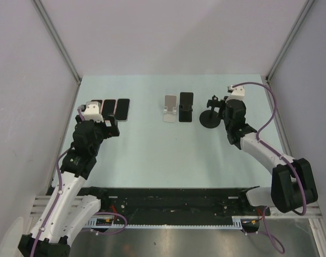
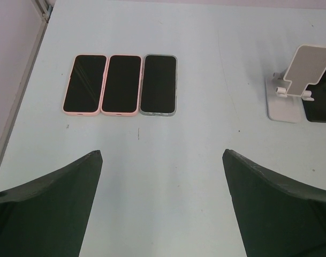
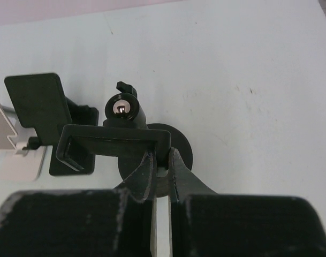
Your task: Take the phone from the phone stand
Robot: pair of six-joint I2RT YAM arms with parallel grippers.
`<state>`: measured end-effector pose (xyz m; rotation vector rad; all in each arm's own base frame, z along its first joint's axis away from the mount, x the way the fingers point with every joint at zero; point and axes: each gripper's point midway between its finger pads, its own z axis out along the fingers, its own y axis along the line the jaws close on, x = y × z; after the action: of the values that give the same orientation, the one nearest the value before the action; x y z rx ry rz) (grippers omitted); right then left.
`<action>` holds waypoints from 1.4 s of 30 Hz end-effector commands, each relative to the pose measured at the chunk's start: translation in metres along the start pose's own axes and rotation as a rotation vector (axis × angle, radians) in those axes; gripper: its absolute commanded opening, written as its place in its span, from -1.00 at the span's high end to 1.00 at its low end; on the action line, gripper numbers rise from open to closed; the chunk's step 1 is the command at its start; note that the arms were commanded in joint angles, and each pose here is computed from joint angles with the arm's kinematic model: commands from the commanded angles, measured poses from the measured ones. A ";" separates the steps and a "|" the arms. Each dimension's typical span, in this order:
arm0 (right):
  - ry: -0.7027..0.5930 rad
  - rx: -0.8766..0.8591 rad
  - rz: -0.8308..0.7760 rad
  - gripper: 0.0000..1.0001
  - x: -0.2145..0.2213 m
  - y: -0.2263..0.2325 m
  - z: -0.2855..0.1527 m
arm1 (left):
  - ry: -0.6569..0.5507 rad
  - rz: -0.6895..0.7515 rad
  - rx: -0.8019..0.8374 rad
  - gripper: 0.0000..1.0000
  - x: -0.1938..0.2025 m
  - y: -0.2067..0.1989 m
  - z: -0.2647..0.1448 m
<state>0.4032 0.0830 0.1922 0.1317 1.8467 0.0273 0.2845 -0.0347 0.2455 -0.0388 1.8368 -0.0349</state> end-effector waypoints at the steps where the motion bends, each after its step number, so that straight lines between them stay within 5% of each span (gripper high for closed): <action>1: -0.247 -0.141 0.111 1.00 -0.082 0.027 0.022 | -0.043 0.022 -0.009 -1.00 -0.009 0.002 -0.002; 20: -0.200 -0.254 0.060 1.00 -0.073 0.049 0.048 | -0.045 0.027 0.002 -1.00 -0.009 0.000 -0.002; 22: -0.202 -0.244 0.034 0.70 -0.075 0.045 0.047 | -0.049 0.026 0.007 -1.00 -0.010 -0.001 -0.003; 23: -0.202 -0.244 0.028 0.34 -0.076 0.046 0.045 | -0.049 0.026 0.006 -1.00 -0.010 0.000 -0.003; 26: -0.211 -0.237 0.018 -0.22 -0.083 0.043 0.040 | -0.052 0.025 0.009 -1.00 -0.011 -0.001 -0.004; 35: -0.296 -0.214 0.034 -0.91 -0.134 0.027 -0.016 | -0.082 0.012 0.052 -1.00 -0.020 -0.008 -0.011; 42: -0.355 -0.073 0.075 -0.99 -0.166 -0.019 -0.093 | -0.160 -0.069 0.045 -1.00 -0.041 -0.005 -0.027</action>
<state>0.3972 0.0825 0.3268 0.0490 1.5597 0.1862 0.2749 -0.0363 0.2627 -0.0388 1.7726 -0.0701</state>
